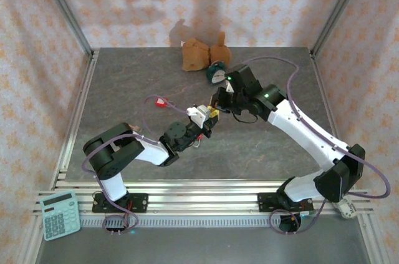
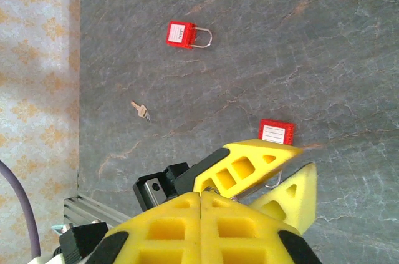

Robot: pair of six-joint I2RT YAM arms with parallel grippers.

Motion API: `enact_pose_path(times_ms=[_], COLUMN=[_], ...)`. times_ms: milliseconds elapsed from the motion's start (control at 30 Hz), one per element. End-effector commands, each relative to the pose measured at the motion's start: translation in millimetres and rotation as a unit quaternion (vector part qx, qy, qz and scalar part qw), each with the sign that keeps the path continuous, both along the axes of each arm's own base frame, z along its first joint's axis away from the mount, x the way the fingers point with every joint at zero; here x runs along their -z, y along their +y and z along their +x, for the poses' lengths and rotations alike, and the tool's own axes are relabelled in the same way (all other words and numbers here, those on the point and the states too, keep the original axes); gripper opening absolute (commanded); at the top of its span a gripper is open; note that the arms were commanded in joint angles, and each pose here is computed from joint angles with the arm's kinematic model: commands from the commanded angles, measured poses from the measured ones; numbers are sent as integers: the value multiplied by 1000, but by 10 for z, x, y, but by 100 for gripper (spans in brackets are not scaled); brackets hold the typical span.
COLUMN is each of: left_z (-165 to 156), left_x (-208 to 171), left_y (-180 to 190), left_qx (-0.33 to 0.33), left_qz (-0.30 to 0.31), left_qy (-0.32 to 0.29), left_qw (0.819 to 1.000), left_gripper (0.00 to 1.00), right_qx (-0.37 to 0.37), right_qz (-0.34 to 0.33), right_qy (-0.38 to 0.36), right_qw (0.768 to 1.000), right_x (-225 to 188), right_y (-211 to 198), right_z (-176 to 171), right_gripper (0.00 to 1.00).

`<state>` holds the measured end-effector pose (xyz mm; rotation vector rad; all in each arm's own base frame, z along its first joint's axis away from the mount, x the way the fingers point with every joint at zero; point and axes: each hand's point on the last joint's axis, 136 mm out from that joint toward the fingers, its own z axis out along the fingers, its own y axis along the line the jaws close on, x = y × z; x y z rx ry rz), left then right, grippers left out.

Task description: Unlock with the key

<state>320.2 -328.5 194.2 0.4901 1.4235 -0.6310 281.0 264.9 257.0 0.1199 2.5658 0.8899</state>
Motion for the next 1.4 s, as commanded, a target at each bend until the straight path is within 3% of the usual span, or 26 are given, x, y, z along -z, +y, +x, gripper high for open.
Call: enact_pose_path(times_ms=[0,333,500,900,1367], left_z=[-12,-22,-38,-142,-148], left_x=[-97,-64,-59,-41,11], left_y=[-9,-13,-16,15,-85], left_qx=[6,10,14,32,147], left_qz=[-21,-21,-21,-18,19], left_qy=[-11,-6,-5,3,90], left_qw=[1000,1000,1000,999,985], left_gripper=[16,16,0,0,0], right_qx=[23,42,45,73,69], right_qz=[7,8,8,-19,-29], right_qy=[-21,-18,-19,-18,-14], right_qw=[999,999,999,997,997], right_x=[-109,-67,-65,110,334], right_y=[-93,-210,-230,-448,-524], right_z=[53,83,91,138,149], right_gripper=[0,0,0,0,0])
